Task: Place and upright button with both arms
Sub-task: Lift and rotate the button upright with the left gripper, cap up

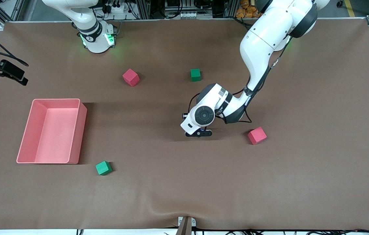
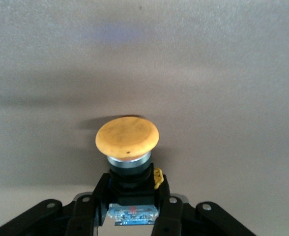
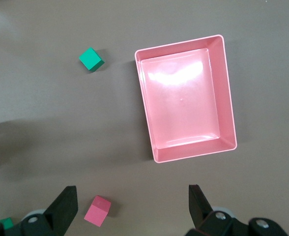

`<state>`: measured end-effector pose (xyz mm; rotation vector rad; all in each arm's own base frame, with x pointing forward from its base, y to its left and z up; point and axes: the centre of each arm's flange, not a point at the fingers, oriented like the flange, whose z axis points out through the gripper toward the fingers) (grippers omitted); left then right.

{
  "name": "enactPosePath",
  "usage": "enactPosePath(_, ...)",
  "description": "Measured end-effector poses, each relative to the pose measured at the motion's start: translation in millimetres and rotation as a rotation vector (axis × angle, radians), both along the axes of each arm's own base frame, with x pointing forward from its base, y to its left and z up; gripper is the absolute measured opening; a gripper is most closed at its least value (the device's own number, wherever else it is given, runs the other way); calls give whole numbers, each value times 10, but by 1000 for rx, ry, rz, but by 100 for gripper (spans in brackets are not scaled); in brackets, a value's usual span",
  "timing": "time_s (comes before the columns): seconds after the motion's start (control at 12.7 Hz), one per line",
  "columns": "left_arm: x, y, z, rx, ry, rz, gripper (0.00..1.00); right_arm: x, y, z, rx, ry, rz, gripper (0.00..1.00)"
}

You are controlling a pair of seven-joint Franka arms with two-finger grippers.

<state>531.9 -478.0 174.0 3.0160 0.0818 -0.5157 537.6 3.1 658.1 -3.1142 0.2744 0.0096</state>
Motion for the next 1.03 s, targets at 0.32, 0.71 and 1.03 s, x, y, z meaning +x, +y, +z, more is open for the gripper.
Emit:
enactPosePath(0.32, 104, -129, 337, -6, -35, 124, 41, 0, -3, 0, 0, 0, -1, 100)
enactPosePath(0.71, 87, -511, 683, -76, -159, 253, 41, 0, -9, -1, 0, 0, 7, 100)
enactPosePath(1.03, -148, -839, 689, -8, -345, 250, 41, 0, -10, -3, 0, 0, 11, 100)
